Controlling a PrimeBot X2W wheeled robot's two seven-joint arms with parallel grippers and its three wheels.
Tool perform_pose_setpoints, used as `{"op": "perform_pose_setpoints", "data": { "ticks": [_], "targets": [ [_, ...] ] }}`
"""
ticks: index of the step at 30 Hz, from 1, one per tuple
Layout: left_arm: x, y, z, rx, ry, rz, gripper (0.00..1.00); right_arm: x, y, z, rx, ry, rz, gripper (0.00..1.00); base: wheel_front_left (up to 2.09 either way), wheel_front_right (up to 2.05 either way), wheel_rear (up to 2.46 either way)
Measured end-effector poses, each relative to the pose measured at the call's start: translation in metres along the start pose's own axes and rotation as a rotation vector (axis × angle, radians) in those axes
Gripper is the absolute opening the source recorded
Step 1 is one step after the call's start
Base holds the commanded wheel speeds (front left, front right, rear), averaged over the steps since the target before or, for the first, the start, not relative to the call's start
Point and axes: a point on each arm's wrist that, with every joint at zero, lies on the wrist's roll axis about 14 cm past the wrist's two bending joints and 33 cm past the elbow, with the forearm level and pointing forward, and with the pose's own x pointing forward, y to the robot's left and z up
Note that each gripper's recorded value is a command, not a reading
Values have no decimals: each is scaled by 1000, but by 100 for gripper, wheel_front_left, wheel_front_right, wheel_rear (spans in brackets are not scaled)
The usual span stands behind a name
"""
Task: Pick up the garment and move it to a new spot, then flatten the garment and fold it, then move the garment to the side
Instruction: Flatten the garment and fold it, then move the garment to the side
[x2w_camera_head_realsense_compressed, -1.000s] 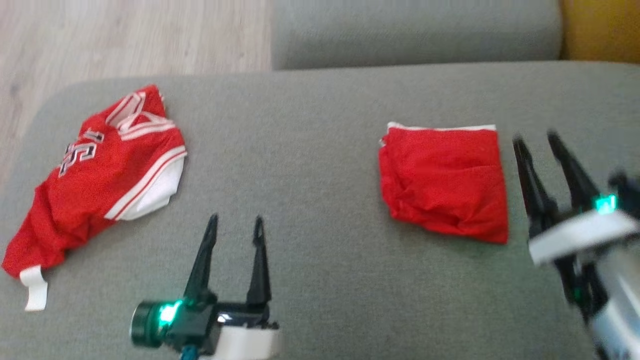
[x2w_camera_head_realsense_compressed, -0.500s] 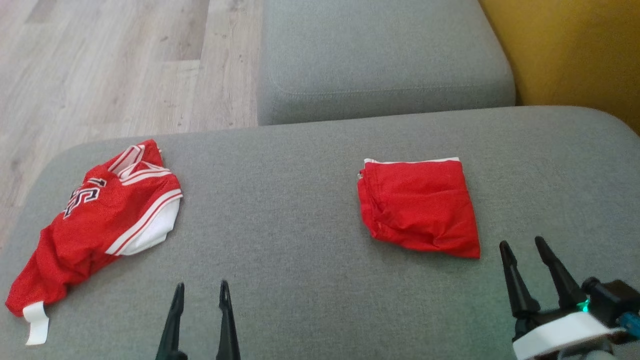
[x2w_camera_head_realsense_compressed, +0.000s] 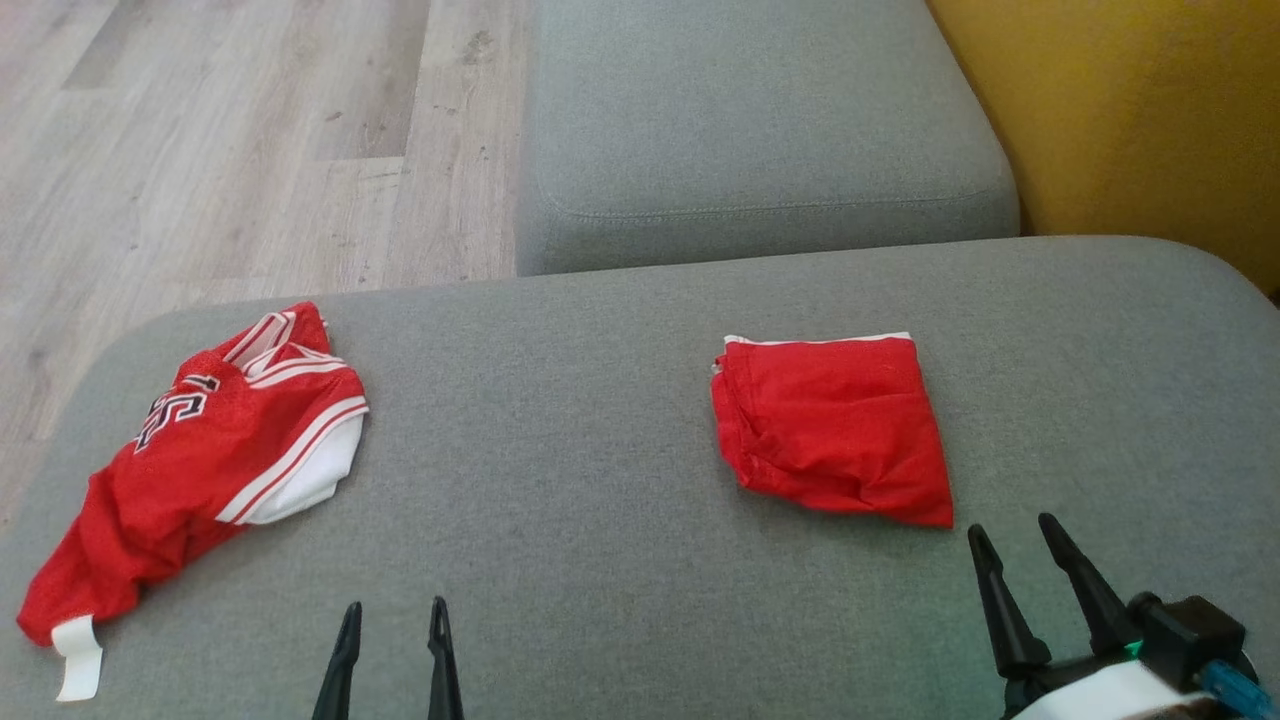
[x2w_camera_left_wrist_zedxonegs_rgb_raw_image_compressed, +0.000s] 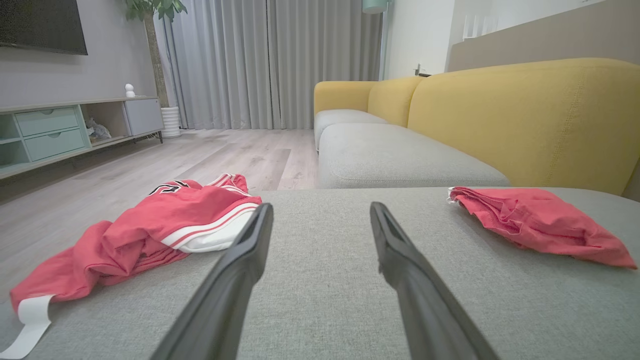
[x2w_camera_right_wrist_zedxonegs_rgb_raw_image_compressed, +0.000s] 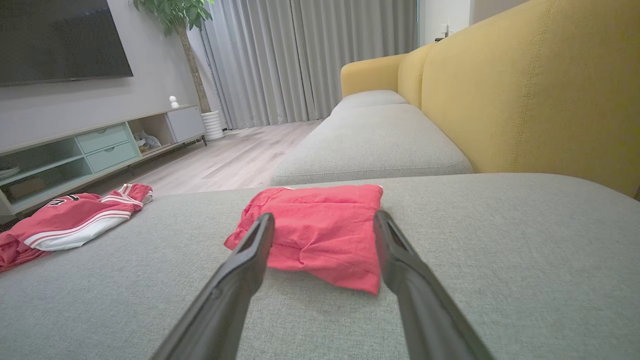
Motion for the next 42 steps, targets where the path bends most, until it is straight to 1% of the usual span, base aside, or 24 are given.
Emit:
{"op": "perform_pose_setpoints", "data": {
  "ticks": [5, 23, 28, 33, 38, 42],
  "targets": [
    [1, 4, -4, 5, 15, 9, 100, -1, 0, -2, 0, 7, -3, 100, 0, 0, 0],
    [5, 2, -8, 6, 30, -4, 100, -2, -7, -7, 11, 19, -33, 100, 0, 0, 0],
    [8, 1, -14, 14, 52, -10, 100, 1, -14, -12, 18, 38, -55, 100, 0, 0, 0],
    [14, -3, -18, 11, 70, -23, 100, 18, -24, -13, 13, 51, -78, 100, 0, 0, 0],
    [27, -15, -18, 9, 71, -58, 100, 48, -40, -13, -14, 72, -97, 100, 0, 0, 0],
    [39, -21, -20, 4, 79, -75, 100, 75, -55, -23, -17, 149, -123, 100, 0, 0, 0]
  ]
}}
